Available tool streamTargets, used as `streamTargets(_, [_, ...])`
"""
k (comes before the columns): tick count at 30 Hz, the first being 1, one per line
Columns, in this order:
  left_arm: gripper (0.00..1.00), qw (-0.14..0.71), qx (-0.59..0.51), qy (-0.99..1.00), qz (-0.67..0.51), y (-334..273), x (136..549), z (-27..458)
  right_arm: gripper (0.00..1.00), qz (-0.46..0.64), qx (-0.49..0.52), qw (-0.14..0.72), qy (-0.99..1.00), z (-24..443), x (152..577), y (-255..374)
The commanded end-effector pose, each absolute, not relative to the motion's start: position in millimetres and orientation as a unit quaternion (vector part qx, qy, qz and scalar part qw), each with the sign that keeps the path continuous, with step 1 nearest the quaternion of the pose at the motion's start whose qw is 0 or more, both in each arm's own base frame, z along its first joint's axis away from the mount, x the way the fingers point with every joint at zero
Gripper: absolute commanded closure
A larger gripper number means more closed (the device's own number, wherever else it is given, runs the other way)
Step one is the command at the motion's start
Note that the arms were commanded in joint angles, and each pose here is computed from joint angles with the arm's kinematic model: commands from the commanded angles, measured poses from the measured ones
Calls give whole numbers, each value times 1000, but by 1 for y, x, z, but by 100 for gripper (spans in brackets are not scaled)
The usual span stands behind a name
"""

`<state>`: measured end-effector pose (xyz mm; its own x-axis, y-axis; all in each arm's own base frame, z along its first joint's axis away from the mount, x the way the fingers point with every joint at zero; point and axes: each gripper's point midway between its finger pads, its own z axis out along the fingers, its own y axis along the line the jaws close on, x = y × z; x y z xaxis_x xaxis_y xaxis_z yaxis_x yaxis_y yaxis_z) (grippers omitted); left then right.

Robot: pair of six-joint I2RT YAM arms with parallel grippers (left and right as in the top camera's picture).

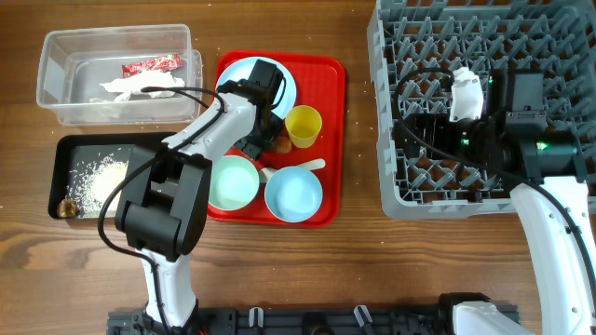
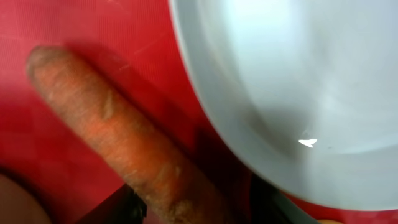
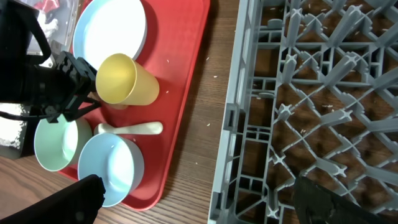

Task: Sort waste into correct bins and load items into the dishwasher rack
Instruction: 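Grasp the carrot on the red tray with the left gripper, then carry the carrot left and drop it onto the black tray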

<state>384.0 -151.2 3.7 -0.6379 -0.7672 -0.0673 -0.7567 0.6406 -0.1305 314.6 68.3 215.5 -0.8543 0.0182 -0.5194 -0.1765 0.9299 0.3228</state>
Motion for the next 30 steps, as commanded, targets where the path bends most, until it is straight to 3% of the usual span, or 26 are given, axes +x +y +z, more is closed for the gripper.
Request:
streamTargets(1, [60,50,-433,899,-43,-149,377,-11,0,175,-44,265,947,212,317,65])
streamTargets(5, [94,49,-433,899,-43,-149,377,-11,0,175,-44,265,947,212,317,65])
streamTargets(6, [96,47,-431,900,-44,-150,376,-11,0,175,-44,265,947,212,317,65])
streamTargets(13, [96,50,-423,902,-73,-156,378,11,0,175,-44,265,947,212,317,65])
streamTargets(20, [96,153,-413,884,-157,-130,403,116,0,175,-44,265,947,212,317,65])
streamTargets(24, [96,186,-450,859,-158,-74,396,158,0,175,-44,265,947,212,317,65])
streamTargets(30, [96,140,-579,799,-83,39,356,149,0,176,-44,265,947,212,317,65])
